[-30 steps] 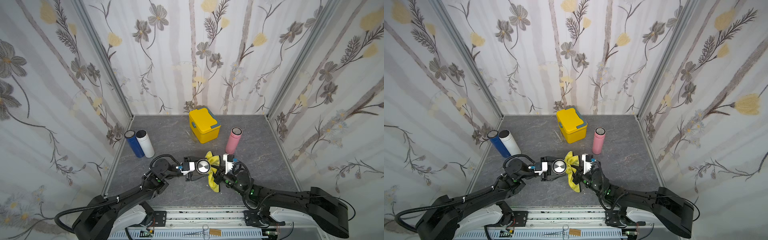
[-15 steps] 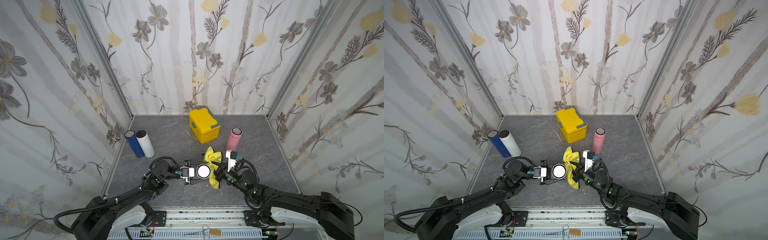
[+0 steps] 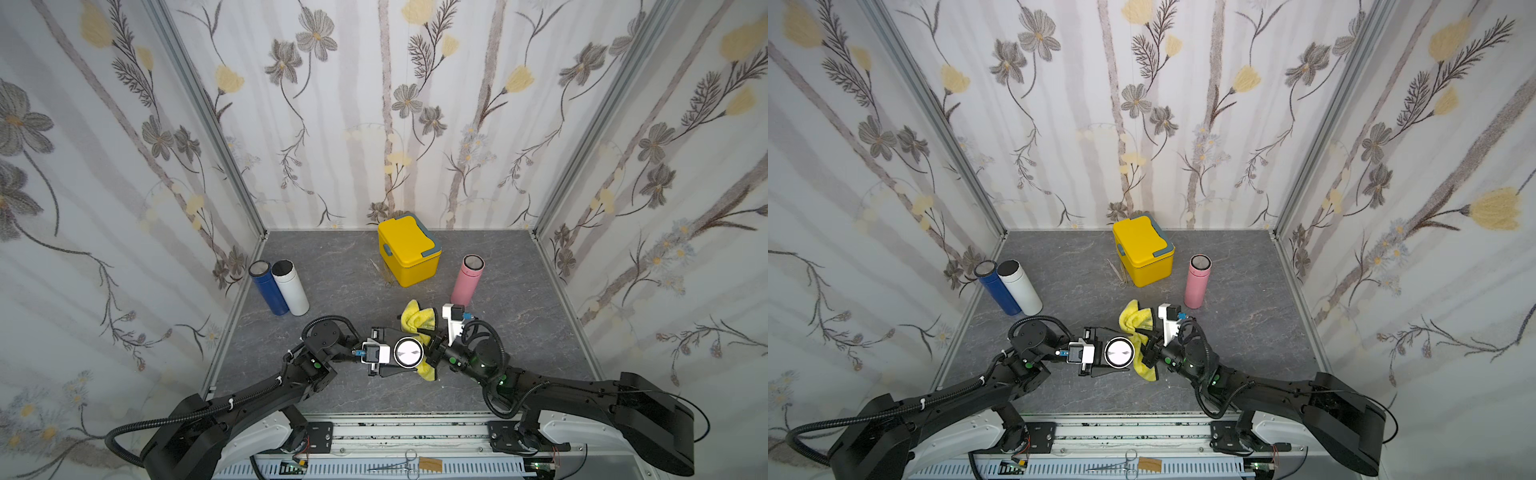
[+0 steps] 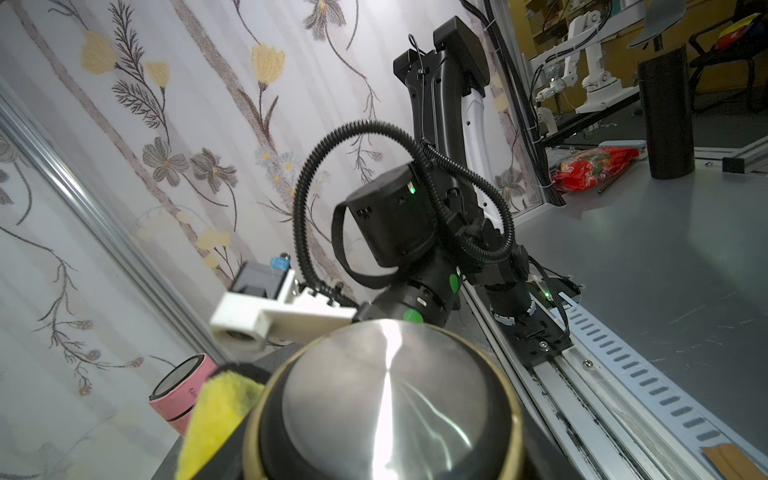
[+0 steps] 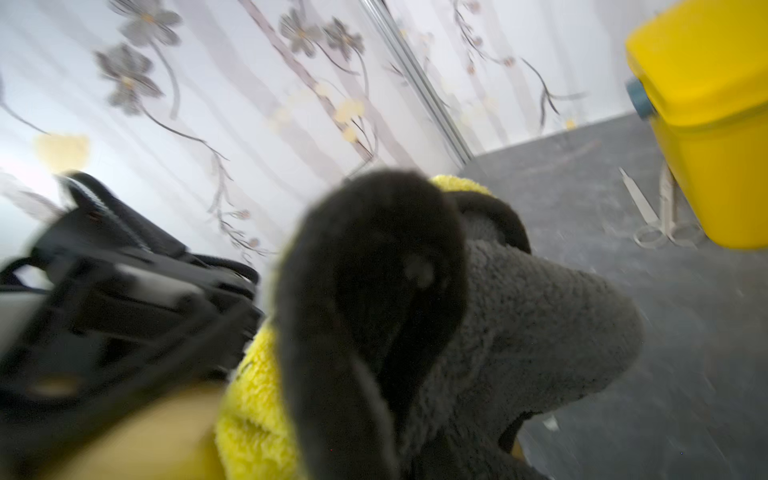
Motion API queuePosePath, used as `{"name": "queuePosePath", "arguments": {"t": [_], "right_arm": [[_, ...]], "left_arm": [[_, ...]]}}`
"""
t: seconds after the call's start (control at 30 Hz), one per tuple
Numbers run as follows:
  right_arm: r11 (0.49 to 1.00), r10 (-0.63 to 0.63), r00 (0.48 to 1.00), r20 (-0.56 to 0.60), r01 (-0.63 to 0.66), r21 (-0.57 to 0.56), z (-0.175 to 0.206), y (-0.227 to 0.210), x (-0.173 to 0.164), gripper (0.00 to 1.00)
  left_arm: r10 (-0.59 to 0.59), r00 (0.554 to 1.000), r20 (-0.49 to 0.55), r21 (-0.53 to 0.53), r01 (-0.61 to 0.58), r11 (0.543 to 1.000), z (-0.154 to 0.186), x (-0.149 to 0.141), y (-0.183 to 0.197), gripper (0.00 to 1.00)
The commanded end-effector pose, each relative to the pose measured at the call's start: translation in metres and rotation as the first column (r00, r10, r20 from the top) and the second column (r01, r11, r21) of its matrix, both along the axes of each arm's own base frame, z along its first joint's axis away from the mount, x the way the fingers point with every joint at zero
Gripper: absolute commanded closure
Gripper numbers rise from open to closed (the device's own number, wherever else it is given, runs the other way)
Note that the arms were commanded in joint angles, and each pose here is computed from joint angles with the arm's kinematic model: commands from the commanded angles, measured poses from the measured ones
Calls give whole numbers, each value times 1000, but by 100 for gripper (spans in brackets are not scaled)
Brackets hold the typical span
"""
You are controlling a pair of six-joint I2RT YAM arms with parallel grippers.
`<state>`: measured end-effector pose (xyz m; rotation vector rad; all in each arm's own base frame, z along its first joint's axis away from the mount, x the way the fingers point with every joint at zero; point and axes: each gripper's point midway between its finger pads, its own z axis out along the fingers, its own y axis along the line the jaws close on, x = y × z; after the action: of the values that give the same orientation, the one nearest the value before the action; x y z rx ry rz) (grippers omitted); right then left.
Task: Wipe the surface of the thermos
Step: Wipe the dirt from the surface of the thermos.
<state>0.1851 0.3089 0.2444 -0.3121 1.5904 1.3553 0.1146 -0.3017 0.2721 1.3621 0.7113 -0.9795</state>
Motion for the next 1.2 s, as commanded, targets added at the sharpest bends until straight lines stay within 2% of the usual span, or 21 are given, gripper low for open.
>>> {"name": "queuePosePath", "arguments": {"t": [0.0,0.07,0.23,0.33,0.43,0.63,0.7,0.77,0.93,1.0,1.07,1.17], "right_arm": [[998,57,996,61,-59,28,19,2,-12,100],[997,67,996,60,-70,39,16,2,-14,100],[998,56,997,-48,-58,-35,-45,7,-6,100],[995,85,994,-69,-88,-47,-64,9,-7,100],[990,139,990,-33,-139,-5,-45,12,-11,100],[994,111,993,52,-112,18,12,12,-7,100],[992,114,991,70,-117,45,20,9,-11,100],[993,107,993,56,-110,46,10,7,-10,100],[994,82,995,-60,-85,-64,-57,14,1,100],[992,79,993,-82,-87,-89,-73,16,3,100],[991,98,992,-76,-104,-80,-70,17,3,100],[992,104,994,-23,-106,-70,-45,18,4,100]], "left_arm": [[-25,997,68,-29,27,999,7,-7,1,100],[-36,997,72,-22,37,999,6,-9,1,100],[-56,995,84,-7,57,998,3,-14,0,100],[-69,993,94,1,69,998,1,-17,0,100],[-74,992,101,4,74,997,0,-19,0,100],[-98,988,116,14,97,995,-2,-24,0,100],[-101,987,122,19,99,995,-4,-25,-1,100],[-102,987,126,23,100,995,-5,-26,-1,100],[-104,985,135,29,101,994,-6,-27,-1,100],[-104,985,139,34,100,994,-8,-27,-2,100],[-105,983,148,35,101,994,-9,-28,-1,100],[-110,981,158,37,105,994,-10,-30,-2,100]]}}
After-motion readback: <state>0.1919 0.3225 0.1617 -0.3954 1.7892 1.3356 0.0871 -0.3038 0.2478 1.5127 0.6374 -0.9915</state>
